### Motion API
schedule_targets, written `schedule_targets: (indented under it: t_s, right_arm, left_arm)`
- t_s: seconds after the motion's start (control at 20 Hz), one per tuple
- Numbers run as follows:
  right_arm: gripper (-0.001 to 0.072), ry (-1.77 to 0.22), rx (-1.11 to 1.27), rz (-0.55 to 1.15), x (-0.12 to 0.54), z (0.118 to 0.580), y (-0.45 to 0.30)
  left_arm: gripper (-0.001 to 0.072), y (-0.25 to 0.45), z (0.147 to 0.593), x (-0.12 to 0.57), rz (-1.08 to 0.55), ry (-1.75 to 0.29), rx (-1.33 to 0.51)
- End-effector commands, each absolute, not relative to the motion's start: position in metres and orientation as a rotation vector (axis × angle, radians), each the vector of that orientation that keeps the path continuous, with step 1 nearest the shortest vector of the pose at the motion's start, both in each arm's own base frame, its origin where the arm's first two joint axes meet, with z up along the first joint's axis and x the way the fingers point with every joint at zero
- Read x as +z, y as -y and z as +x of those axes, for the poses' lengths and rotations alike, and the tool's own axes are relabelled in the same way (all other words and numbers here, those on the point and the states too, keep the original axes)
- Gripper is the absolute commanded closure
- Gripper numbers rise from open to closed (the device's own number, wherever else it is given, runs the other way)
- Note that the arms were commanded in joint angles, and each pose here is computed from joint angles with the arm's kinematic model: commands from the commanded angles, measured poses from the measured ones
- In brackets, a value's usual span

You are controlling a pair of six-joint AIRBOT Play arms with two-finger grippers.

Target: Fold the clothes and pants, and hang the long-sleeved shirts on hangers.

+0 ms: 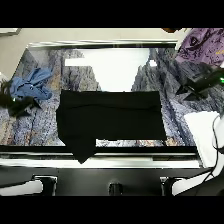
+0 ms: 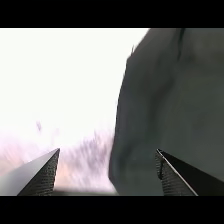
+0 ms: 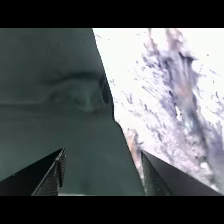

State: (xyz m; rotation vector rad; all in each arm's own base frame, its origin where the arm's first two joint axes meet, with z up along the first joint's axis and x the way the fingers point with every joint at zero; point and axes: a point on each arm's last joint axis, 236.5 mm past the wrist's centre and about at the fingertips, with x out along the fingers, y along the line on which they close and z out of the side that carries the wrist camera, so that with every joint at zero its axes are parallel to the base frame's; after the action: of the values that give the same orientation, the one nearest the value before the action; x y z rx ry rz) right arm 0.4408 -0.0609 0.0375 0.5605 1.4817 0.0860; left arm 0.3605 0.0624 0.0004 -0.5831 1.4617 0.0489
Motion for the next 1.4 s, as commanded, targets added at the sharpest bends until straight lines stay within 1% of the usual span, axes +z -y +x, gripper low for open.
schedule_targets:
  t_s: [0.0, 0.15, 0.25, 0.35, 0.45, 0.8, 0.85, 0.95, 1.05, 1.1, 1.2, 1.35]
  right_arm:
    - [0.0171, -1.440, 0.146, 0.716, 0.034, 0.413, 0.064]
    - [0.0172, -1.495, 0.122, 0.756, 0.002, 0.383, 0.052]
    - [0.0173, -1.532, 0.128, 0.767, -0.012, 0.368, 0.040]
    - [0.0173, -1.565, 0.144, 0.771, -0.019, 0.358, 0.031]
    - [0.0173, -1.583, 0.154, 0.765, -0.022, 0.355, 0.025]
    - [0.0173, -1.576, 0.206, 0.731, -0.016, 0.360, 0.004]
    - [0.0172, -1.569, 0.206, 0.731, -0.015, 0.360, 0.005]
    - [0.0172, -1.542, 0.201, 0.704, -0.009, 0.362, 0.008]
    - [0.0171, -1.507, 0.169, 0.659, -0.003, 0.363, 0.017]
    - [0.0170, -1.499, 0.140, 0.647, -0.001, 0.361, 0.027]
    - [0.0169, -1.489, 0.088, 0.715, 0.000, 0.354, 0.052]
    - [0.0170, -1.501, 0.044, 0.878, -0.013, 0.329, 0.074]
  left_arm:
    - [0.0030, -0.014, 0.285, -0.028, -0.815, -1.453, 0.018]
    - [0.0030, 0.042, 0.238, -0.054, -0.934, -1.465, -0.044]
    - [0.0030, 0.070, 0.219, -0.067, -0.995, -1.472, -0.069]
    - [0.0030, 0.088, 0.206, -0.077, -1.011, -1.499, -0.091]
    - [0.0030, 0.100, 0.200, -0.085, -0.992, -1.515, -0.106]
    - [0.0042, 0.127, 0.209, -0.102, -0.934, -1.500, -0.098]
    - [0.0072, 0.131, 0.207, -0.105, -0.934, -1.512, -0.101]
    - [0.0316, 0.136, 0.205, -0.109, -0.939, -1.536, -0.102]
    - [0.0604, 0.138, 0.205, -0.110, -0.945, -1.540, -0.103]
    - [0.0678, 0.138, 0.205, -0.109, -0.943, -1.536, -0.106]
    - [0.0687, 0.138, 0.207, -0.108, -0.942, -1.533, -0.108]
    - [0.0688, 0.138, 0.206, -0.107, -0.936, -1.536, -0.118]
